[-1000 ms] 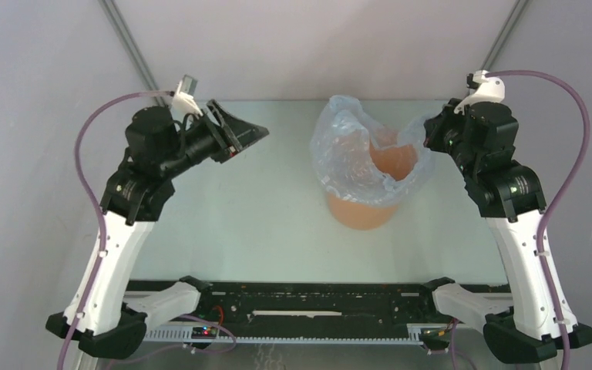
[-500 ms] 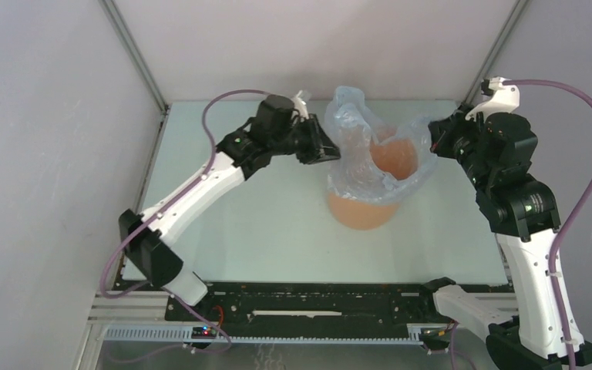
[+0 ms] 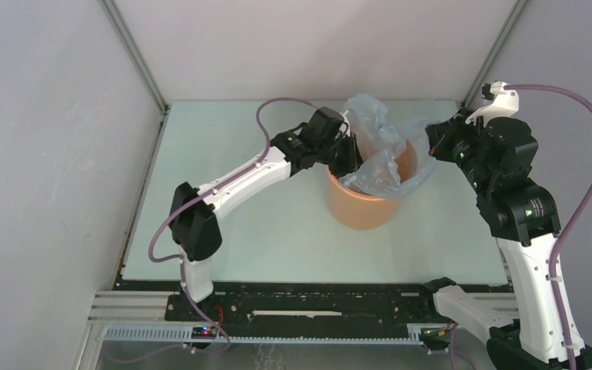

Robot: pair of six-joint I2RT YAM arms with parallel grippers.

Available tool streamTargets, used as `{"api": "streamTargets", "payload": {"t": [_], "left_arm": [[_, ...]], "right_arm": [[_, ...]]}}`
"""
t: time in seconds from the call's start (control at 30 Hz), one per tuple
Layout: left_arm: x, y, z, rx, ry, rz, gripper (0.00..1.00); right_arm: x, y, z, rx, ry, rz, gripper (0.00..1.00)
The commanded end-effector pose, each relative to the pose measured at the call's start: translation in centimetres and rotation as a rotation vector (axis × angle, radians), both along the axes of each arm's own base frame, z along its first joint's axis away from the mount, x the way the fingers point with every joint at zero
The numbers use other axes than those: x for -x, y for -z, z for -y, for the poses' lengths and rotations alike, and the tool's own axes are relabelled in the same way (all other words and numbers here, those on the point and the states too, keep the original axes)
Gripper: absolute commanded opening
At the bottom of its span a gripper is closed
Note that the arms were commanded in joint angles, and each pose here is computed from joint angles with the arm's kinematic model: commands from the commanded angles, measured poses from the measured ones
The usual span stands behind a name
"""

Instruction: Put the trash bags into the trash bin

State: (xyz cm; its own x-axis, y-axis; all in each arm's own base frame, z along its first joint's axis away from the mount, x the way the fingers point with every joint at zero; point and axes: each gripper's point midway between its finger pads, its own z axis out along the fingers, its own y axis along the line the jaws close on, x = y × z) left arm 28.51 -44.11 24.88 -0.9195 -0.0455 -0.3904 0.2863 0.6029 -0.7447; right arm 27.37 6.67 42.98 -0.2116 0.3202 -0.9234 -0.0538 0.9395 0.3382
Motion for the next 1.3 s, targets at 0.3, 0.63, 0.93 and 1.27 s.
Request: {"api": "streamTargets", "payload": {"t": [0.3,0.63,0.93,1.27], "left_arm": [[0.7,-8.1,-4.0,-0.045,0.038,0.253,0.44],[3.9,-15.1,-8.7,0.089,-0.039,0.277,0.76],[1.5,-23.5,-7.0,0.374,-0.163,0.336,0.87],[-1.4,-22.7,-0.9,0.442,-0.18,0.236,0.76]], "right_arm": [[-0.4,0.9,-0.6,-0.021,-0.022,-0.004,0.0],[-0.6,0.4,-1.2,-0.023,-0.055,0.021,0.0],[-0.5,-0.8,-1.2,-0.021,-0.064,0.055,0.0],[-0.4,-0.7,-1.3,-0.038,-0.065,0.055,0.0]]}}
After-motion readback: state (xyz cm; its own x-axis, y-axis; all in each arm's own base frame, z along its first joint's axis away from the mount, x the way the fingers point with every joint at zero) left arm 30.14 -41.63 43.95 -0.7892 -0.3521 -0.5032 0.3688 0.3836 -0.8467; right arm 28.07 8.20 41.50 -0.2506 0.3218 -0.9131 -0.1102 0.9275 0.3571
